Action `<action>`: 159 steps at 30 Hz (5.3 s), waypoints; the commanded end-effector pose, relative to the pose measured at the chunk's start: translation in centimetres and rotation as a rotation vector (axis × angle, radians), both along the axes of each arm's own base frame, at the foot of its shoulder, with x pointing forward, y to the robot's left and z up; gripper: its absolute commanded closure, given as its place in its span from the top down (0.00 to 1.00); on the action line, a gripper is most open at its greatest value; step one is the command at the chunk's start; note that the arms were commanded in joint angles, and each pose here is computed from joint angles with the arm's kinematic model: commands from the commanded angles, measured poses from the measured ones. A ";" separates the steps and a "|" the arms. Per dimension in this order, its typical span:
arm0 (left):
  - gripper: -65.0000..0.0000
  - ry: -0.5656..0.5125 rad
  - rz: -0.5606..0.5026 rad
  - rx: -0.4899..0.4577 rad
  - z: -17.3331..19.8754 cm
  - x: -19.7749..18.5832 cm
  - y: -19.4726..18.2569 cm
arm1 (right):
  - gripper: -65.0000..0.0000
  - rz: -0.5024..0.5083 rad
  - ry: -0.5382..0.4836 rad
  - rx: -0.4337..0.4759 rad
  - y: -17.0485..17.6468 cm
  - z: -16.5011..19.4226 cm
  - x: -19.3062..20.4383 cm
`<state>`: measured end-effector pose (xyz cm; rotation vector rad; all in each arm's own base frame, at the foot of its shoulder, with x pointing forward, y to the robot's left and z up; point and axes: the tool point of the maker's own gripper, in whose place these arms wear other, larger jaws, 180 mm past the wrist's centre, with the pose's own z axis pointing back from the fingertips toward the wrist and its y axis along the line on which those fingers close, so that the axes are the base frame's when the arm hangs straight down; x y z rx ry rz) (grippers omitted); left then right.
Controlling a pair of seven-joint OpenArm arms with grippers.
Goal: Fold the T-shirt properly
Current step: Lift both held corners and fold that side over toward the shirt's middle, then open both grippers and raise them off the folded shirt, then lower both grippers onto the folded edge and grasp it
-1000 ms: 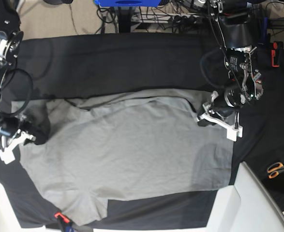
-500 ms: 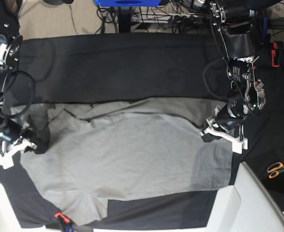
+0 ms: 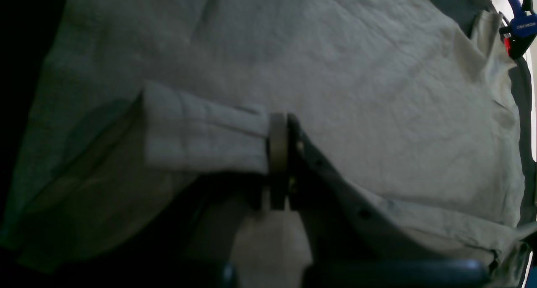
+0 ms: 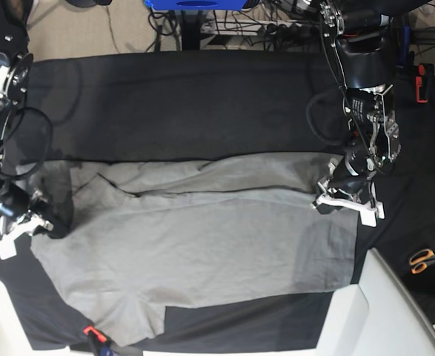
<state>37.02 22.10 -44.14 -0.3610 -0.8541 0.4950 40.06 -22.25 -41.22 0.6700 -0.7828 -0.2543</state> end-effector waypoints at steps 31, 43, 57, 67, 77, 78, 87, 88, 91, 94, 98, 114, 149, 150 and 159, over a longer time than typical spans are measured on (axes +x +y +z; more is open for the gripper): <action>0.35 -0.180 0.129 0.026 4.5 3.2 3.3 | 0.73 -0.182 -0.148 0.081 -3.5 3.4 1.9; 0.70 -0.096 0.077 -0.044 7.6 -6.5 6.1 | 0.66 -0.355 -0.005 -0.010 -10.2 2.8 -9.1; 0.69 0.112 0.051 -0.142 1.1 -15.3 6.3 | 0.66 -0.586 0.181 0.290 -7.3 -6.8 -11.1; 0.69 0.128 0.050 -0.135 0.7 -15.5 6.3 | 0.66 -0.579 0.170 0.303 -7.6 -6.8 -7.7; 0.69 0.118 0.047 -0.131 0.9 -15.0 6.3 | 0.00 -0.578 0.176 0.315 -7.2 -7.0 -7.9; 0.69 0.107 0.046 -0.133 1.1 -14.4 6.3 | 0.00 -0.578 0.177 0.316 -7.2 -7.1 -8.0; 0.69 0.150 0.180 -0.245 -3.4 -13.4 7.1 | 0.01 -0.578 0.201 0.340 -5.6 -8.1 -8.7; 0.69 0.143 0.196 -0.251 -3.6 -13.1 7.3 | 0.01 -0.577 0.202 0.343 -5.4 -8.2 -8.7; 0.69 0.128 0.219 -0.262 -3.7 -12.2 7.5 | 0.00 -0.575 0.202 0.347 -5.1 -8.2 -8.6; 0.69 0.125 0.203 -0.240 -3.5 -10.8 7.5 | 0.00 -0.575 0.202 0.345 -5.2 -8.2 -8.6; 0.69 0.124 0.161 -0.188 -3.2 -8.9 6.5 | 0.00 -0.577 0.204 0.343 -5.3 -8.2 -8.8; 0.69 0.041 0.166 -0.213 -0.9 -4.4 6.5 | 0.00 -0.567 0.210 0.339 -5.2 -8.3 -8.8; 0.69 0.072 0.343 -0.161 -0.7 -5.6 10.4 | 0.00 -0.571 0.211 0.343 -5.2 -8.3 -8.9; 0.69 0.077 0.341 -0.166 -0.9 -5.5 10.1 | 0.00 -0.571 0.211 0.343 -5.2 -8.3 -8.9; 0.69 0.104 0.337 -0.256 -2.2 -3.5 8.0 | 0.00 -0.572 0.210 0.344 -5.2 -8.3 -8.9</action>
